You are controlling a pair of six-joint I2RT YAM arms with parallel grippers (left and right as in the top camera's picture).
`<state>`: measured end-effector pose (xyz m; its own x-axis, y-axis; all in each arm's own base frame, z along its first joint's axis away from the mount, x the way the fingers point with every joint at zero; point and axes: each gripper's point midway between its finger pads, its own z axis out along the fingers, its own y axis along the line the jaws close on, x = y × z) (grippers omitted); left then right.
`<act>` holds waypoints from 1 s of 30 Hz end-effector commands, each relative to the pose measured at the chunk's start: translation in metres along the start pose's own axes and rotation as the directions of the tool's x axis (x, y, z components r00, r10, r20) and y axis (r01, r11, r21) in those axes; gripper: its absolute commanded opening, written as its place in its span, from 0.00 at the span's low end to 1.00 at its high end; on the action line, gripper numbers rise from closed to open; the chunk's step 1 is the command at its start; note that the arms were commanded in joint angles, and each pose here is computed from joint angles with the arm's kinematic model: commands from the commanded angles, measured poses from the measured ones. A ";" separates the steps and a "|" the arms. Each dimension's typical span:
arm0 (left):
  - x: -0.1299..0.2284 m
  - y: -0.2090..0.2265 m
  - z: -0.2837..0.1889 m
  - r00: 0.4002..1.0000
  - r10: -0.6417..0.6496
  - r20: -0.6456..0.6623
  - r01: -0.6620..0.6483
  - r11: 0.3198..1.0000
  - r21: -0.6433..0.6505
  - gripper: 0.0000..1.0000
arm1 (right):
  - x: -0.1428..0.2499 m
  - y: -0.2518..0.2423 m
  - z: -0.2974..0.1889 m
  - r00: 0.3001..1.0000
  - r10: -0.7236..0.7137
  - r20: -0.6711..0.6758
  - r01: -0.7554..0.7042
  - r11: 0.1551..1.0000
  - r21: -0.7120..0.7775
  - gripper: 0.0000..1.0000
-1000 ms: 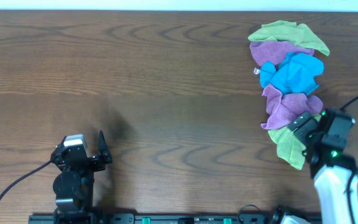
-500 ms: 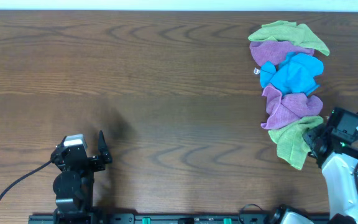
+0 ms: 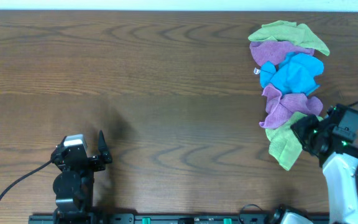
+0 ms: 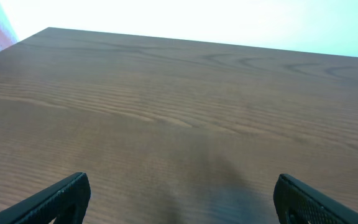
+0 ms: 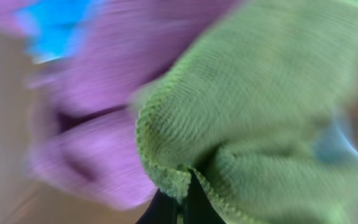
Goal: Fold the cloth
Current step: 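Reach right gripper to the green cloth at bottom of pile and grasp, then pull the green cloth left out of the pile with right gripper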
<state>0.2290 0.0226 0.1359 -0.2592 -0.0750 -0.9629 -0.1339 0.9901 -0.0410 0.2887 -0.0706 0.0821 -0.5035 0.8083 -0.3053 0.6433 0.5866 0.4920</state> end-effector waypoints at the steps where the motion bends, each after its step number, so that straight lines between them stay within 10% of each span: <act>1: 0.012 -0.001 0.003 0.999 0.015 -0.029 -0.014 1.000 0.006 0.95 | 0.013 0.075 -0.035 0.989 -0.141 -0.037 0.124 0.947 -0.297 0.01; 14: 0.012 -0.001 0.003 0.999 0.015 -0.028 -0.014 1.000 0.006 0.95 | 0.111 0.234 -0.171 0.867 -0.486 0.109 0.385 0.515 -0.766 0.02; 30: 0.012 -0.001 0.003 0.999 0.015 -0.028 -0.014 1.000 0.006 0.95 | 0.250 0.346 -0.143 0.788 -0.615 -0.005 0.225 0.297 -0.928 0.01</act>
<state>0.2290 0.0225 0.1359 -0.2593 -0.0750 -0.9629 -0.1335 0.9902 -0.0411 0.3018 0.3122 0.2744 -0.7793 0.2726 -0.5642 -0.4591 0.3644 0.8102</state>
